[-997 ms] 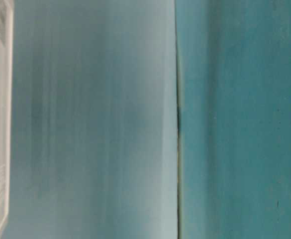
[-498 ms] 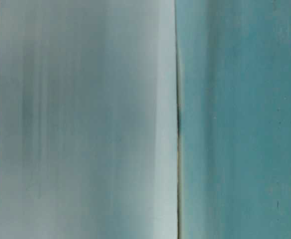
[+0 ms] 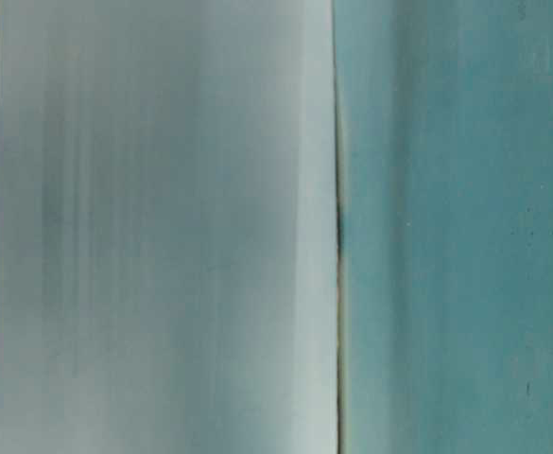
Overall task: Lift the white basket with both hands.
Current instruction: 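Lower the held basket forward back onto the table, then open both grippers to release the basket rims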
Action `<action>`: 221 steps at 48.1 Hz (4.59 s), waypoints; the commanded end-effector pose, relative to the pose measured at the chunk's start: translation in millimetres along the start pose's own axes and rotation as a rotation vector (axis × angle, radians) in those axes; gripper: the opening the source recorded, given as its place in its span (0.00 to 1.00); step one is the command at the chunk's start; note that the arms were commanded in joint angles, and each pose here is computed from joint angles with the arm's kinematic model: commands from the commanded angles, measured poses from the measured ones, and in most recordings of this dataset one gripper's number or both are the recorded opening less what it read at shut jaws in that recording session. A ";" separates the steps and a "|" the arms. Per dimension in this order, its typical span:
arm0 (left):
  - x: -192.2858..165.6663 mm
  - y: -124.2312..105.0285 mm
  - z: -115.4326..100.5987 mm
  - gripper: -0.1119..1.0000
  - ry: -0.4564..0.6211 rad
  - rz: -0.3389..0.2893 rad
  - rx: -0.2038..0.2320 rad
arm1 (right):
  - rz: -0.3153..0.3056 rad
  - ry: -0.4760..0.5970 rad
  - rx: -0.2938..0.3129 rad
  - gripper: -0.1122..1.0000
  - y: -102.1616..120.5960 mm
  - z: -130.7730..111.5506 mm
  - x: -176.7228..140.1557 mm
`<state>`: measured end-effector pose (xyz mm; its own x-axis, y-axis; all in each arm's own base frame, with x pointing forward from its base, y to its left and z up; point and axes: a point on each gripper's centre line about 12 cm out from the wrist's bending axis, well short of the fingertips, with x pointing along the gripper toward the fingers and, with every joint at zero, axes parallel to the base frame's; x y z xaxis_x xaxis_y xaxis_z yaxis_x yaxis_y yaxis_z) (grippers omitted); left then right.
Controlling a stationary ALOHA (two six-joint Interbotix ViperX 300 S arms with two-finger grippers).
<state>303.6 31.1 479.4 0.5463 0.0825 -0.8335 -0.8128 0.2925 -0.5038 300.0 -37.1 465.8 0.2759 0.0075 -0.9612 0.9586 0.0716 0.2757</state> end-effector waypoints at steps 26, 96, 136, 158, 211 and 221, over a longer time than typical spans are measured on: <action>13.3 8.3 -3.4 0.14 0.021 0.049 0.032 | -0.079 0.026 -0.088 0.29 7.3 1.5 31.2; 178.8 113.1 -47.3 0.14 0.105 0.257 0.025 | -0.153 0.049 -0.046 0.29 -52.5 3.1 219.5; 240.3 123.8 -56.7 0.14 0.120 0.276 0.027 | -0.156 0.052 -0.053 0.29 -54.1 -15.5 279.0; 253.9 138.4 -70.2 0.13 0.115 0.274 -0.047 | -0.167 0.053 -0.056 0.29 -61.0 -18.8 296.7; 267.5 135.5 -67.6 0.12 0.082 0.177 -0.056 | -0.147 0.067 -0.028 0.29 -75.0 -19.1 311.5; 268.4 138.3 -68.1 0.31 0.083 0.183 -0.057 | -0.113 0.058 -0.027 0.28 -73.1 -18.4 313.3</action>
<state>320.7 28.8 171.2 0.3630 0.0483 -0.9305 -0.9129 0.2182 -0.3448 315.7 -25.8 156.3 0.1829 0.0460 -0.9821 0.9790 0.0826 0.1862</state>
